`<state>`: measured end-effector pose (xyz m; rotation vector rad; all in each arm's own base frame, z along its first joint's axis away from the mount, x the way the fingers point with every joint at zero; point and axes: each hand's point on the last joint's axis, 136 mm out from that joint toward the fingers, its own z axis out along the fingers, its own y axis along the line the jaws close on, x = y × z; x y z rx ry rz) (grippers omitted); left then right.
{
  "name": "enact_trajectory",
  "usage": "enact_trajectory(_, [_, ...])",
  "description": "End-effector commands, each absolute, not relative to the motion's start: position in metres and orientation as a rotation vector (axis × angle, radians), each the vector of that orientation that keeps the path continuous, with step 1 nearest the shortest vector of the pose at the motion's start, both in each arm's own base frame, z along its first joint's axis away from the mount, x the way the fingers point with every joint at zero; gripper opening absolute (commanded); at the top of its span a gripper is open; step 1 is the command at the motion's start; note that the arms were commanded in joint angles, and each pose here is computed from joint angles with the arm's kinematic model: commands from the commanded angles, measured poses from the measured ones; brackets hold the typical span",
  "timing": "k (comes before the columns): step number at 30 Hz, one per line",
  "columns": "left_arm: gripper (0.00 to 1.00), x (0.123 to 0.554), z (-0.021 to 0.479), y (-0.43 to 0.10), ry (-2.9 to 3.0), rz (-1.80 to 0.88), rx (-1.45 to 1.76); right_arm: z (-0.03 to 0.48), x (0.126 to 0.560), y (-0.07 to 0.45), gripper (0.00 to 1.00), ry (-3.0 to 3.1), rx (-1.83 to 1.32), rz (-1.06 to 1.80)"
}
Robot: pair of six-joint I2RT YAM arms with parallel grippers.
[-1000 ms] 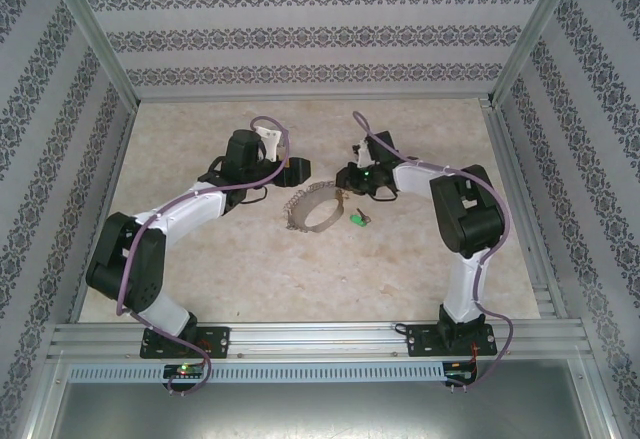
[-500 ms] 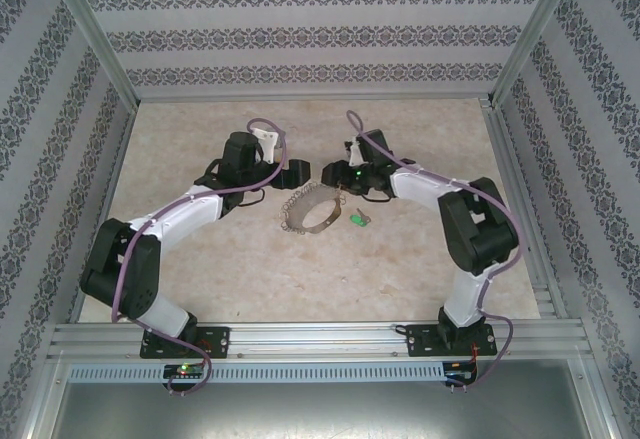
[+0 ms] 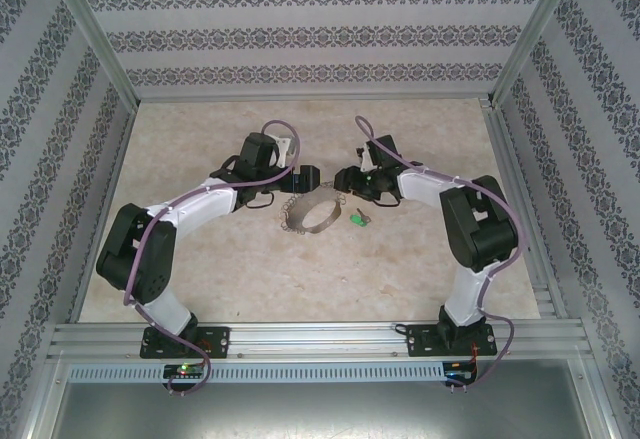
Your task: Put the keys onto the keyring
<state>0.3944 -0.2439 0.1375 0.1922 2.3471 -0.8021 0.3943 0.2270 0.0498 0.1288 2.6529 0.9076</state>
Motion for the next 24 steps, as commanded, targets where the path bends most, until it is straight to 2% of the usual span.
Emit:
enact_trajectory(1, [0.97,0.389,0.13,-0.235,2.385,-0.765,0.1,0.038,0.4,0.238,0.55,2.676,0.101,0.912])
enact_trajectory(6, [0.97,0.387,0.139,-0.228,2.376,-0.733,0.074,0.028,0.393,0.262,0.52,2.713,0.044,0.941])
enact_trajectory(13, [0.97,0.373,0.148,-0.222,2.358,-0.741,0.077,0.041,0.352,0.302,0.41,2.715,-0.056,1.012])
enact_trajectory(18, [0.98,0.363,0.151,-0.217,2.351,-0.747,0.076,0.063,0.335,0.313,0.43,2.674,-0.085,1.045])
enact_trajectory(21, [0.98,0.357,0.152,-0.215,2.352,-0.758,0.071,0.073,0.336,0.294,0.5,2.645,-0.06,0.927])
enact_trajectory(24, [0.98,0.351,0.149,-0.217,2.37,-0.785,0.06,0.075,0.334,0.276,0.51,2.641,-0.052,0.841])
